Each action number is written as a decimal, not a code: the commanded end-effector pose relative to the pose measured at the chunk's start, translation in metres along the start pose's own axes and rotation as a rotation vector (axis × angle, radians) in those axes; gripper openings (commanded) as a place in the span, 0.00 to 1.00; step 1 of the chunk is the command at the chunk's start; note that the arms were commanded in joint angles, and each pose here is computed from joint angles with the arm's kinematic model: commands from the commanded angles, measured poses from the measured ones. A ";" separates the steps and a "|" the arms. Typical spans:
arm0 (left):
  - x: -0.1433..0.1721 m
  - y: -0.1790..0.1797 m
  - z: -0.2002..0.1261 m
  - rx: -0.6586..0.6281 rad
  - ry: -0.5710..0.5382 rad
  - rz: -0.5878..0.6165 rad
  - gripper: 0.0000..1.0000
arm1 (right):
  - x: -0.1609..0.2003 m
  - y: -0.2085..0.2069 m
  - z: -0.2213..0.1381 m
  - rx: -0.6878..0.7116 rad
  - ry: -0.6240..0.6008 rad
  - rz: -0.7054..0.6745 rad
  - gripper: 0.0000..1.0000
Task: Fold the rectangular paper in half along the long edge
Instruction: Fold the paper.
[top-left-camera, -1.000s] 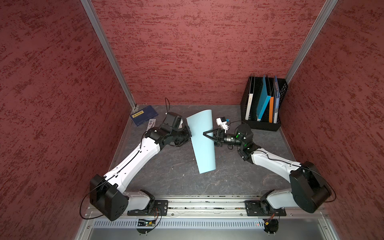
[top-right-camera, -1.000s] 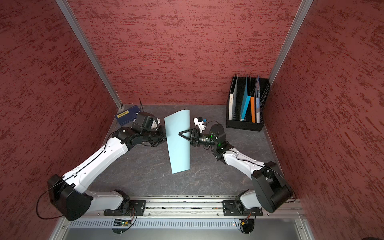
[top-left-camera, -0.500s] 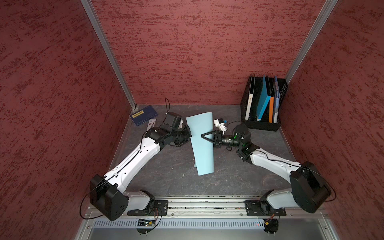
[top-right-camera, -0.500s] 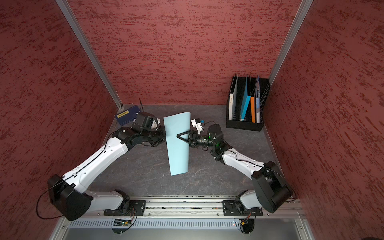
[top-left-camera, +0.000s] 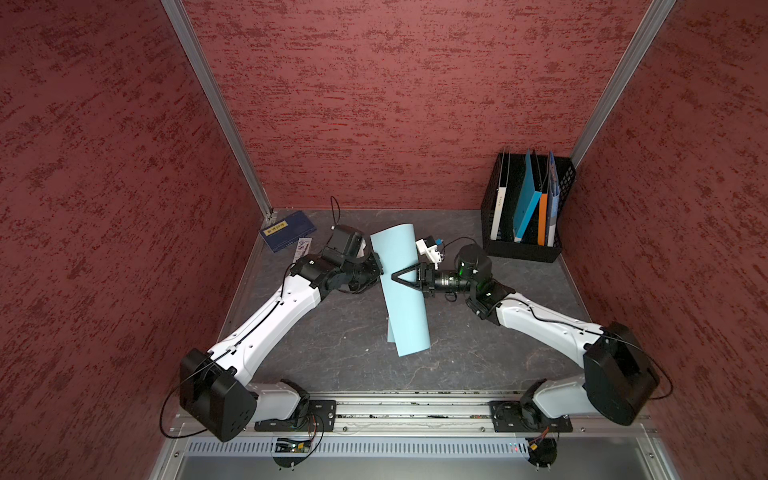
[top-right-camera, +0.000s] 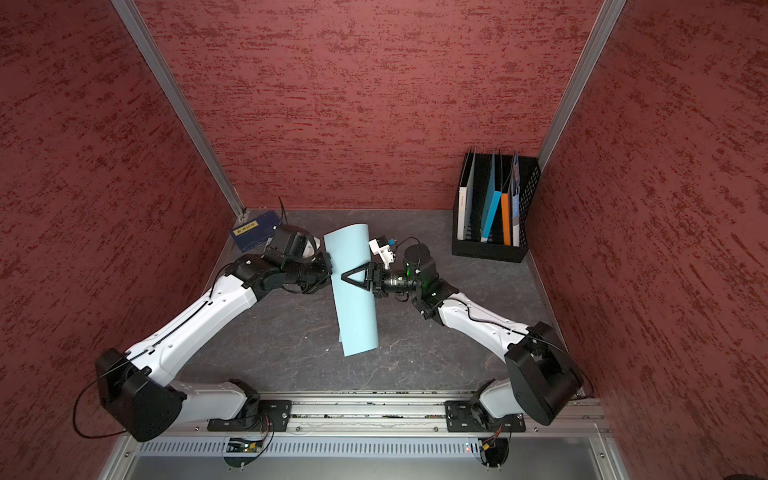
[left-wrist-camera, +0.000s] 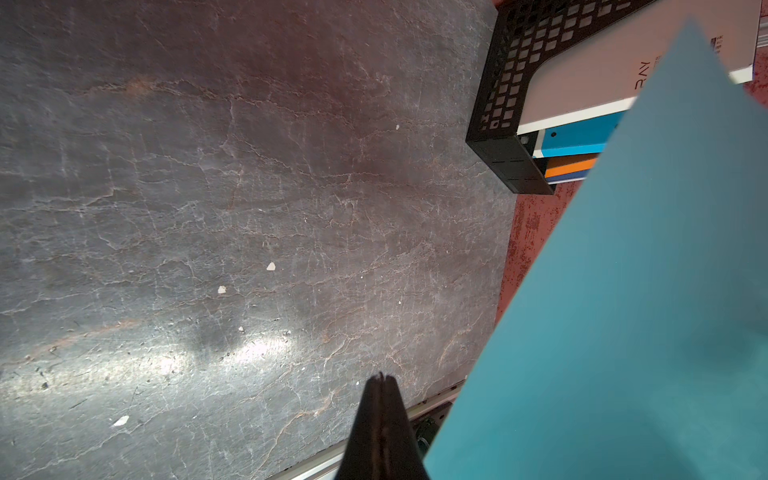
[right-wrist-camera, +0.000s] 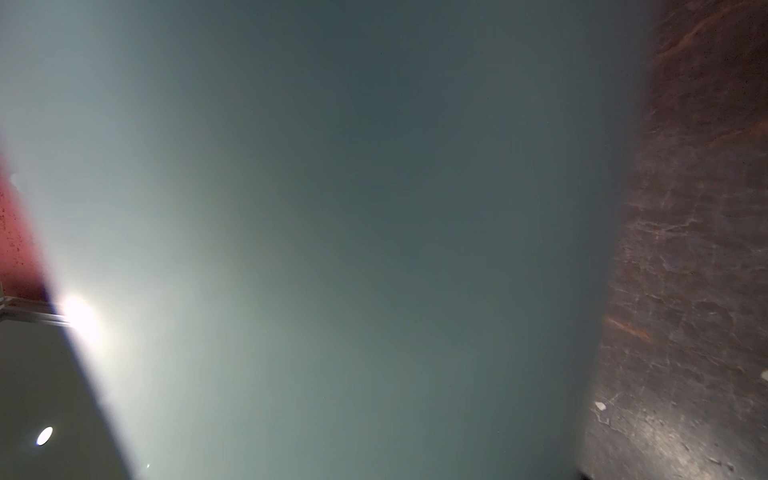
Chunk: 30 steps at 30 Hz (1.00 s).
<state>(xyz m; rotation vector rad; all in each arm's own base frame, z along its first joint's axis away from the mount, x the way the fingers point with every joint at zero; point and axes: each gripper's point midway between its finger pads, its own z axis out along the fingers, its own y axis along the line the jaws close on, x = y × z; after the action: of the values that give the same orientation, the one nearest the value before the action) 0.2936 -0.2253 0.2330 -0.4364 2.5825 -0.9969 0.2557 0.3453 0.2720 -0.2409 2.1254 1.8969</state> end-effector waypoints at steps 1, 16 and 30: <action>-0.002 -0.002 0.005 0.013 -0.002 0.017 0.00 | 0.005 -0.004 0.003 0.013 0.033 -0.010 0.69; -0.002 -0.001 0.011 0.021 0.005 0.018 0.00 | 0.009 0.021 0.002 -0.070 0.065 -0.003 0.58; -0.025 -0.033 -0.015 0.186 -0.116 0.080 0.05 | 0.006 0.053 -0.003 -0.150 0.073 -0.001 0.53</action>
<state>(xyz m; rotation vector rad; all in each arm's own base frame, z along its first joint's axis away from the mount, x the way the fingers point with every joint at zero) 0.3101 -0.2288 0.2418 -0.3987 2.4618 -1.0868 0.2403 0.3492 0.2898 -0.2666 2.1222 2.0421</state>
